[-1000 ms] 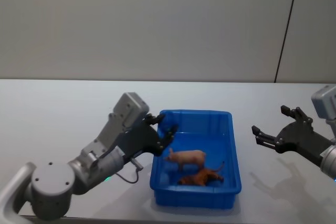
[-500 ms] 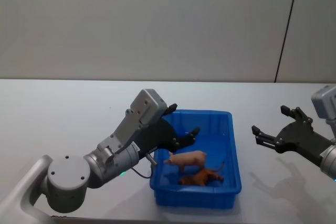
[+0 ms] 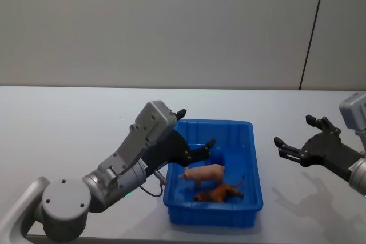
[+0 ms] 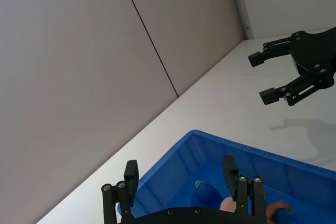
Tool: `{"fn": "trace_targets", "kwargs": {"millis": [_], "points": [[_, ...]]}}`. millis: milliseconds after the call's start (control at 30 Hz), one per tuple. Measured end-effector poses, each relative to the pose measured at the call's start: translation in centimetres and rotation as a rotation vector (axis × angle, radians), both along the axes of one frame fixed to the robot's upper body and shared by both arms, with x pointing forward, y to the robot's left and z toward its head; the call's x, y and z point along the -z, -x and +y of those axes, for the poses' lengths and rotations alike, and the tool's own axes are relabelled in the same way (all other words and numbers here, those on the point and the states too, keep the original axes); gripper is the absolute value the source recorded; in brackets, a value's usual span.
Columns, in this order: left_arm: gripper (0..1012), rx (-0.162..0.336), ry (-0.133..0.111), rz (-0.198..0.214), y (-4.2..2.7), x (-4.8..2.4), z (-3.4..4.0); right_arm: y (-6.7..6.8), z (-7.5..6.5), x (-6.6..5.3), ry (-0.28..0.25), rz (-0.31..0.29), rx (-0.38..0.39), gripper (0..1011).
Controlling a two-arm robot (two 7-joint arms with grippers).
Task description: Pick up the two dolls from the table and place them into the box.
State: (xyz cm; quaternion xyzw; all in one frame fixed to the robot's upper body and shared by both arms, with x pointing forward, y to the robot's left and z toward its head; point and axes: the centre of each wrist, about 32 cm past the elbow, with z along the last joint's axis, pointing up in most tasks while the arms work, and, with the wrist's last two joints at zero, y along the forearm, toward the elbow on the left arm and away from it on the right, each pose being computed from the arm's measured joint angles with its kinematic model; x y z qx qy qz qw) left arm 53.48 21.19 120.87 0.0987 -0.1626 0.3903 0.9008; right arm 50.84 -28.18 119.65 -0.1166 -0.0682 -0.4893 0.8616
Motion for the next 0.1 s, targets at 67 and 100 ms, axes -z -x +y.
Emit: {"fn": "trace_targets", "kwargs": {"millis": [67,100], "points": [[1001,-0.002,0.001,-0.004,0.15,-0.05,0.04,0.0,0.0,0.0,0.0,0.0,0.0,1001],[1001,-0.003,0.001,-0.005,0.22,-0.07,0.06,0.0,0.0,0.0,0.0,0.0,0.0,1001]]}}
